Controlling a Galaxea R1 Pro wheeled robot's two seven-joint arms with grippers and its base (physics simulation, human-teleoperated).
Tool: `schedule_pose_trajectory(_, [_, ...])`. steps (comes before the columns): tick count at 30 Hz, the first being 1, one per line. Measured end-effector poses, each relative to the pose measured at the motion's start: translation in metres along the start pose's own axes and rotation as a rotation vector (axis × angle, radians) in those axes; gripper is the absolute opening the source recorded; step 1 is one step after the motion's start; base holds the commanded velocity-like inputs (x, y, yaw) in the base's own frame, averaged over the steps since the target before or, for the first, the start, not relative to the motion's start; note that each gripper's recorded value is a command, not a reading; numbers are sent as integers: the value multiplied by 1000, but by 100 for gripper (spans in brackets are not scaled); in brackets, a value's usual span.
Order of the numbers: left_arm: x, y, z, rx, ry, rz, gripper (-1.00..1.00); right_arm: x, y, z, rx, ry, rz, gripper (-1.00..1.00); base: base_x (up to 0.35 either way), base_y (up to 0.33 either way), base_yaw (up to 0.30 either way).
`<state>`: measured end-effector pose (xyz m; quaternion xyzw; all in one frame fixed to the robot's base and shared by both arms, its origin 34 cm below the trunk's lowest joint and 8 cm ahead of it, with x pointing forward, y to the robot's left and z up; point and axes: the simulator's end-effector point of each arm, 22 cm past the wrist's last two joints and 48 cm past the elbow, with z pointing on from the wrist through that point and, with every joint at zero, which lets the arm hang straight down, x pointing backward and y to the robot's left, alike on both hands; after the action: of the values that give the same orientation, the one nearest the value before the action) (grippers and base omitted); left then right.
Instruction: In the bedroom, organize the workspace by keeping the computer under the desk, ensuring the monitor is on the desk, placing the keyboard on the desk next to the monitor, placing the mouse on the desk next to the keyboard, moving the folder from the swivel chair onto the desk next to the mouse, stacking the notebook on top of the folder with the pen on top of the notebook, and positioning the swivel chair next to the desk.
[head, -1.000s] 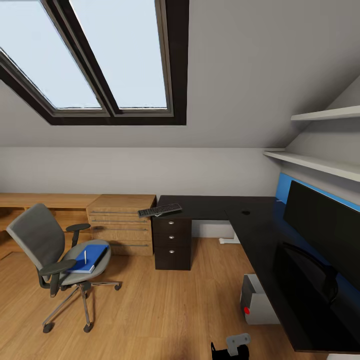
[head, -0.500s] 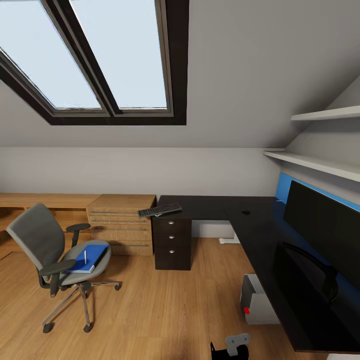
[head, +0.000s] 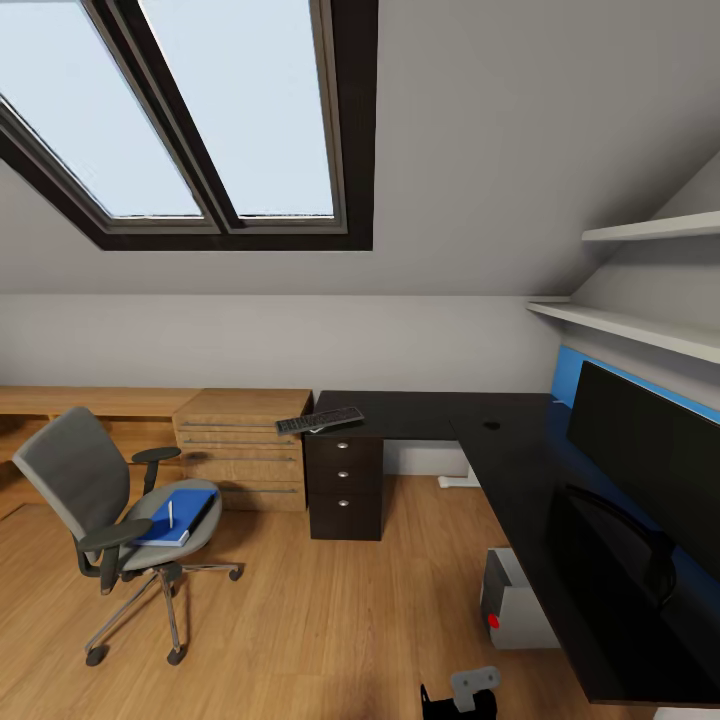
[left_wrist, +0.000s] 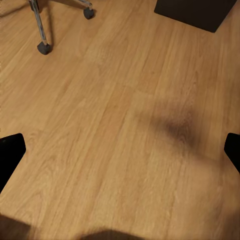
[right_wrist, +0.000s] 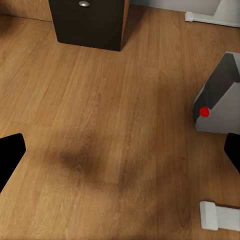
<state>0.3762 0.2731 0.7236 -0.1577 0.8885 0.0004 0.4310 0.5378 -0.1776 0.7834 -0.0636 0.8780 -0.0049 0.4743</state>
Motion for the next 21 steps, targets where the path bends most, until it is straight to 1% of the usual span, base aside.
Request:
schedule_pose_trajectory(8, [0,0,0,-1,0,-1,100,-1,4,0,-8,-3,-1,100,0,0,3])
schedule_pose_trajectory(15, [2,1,0,0,3,0,100,1,5,0,-7,2,2,100,0,0,74])
schedule_pose_trajectory(21, [4,2,-1,-3,10,2,100,5,5,1,-8,10,4,100,9,0,24])
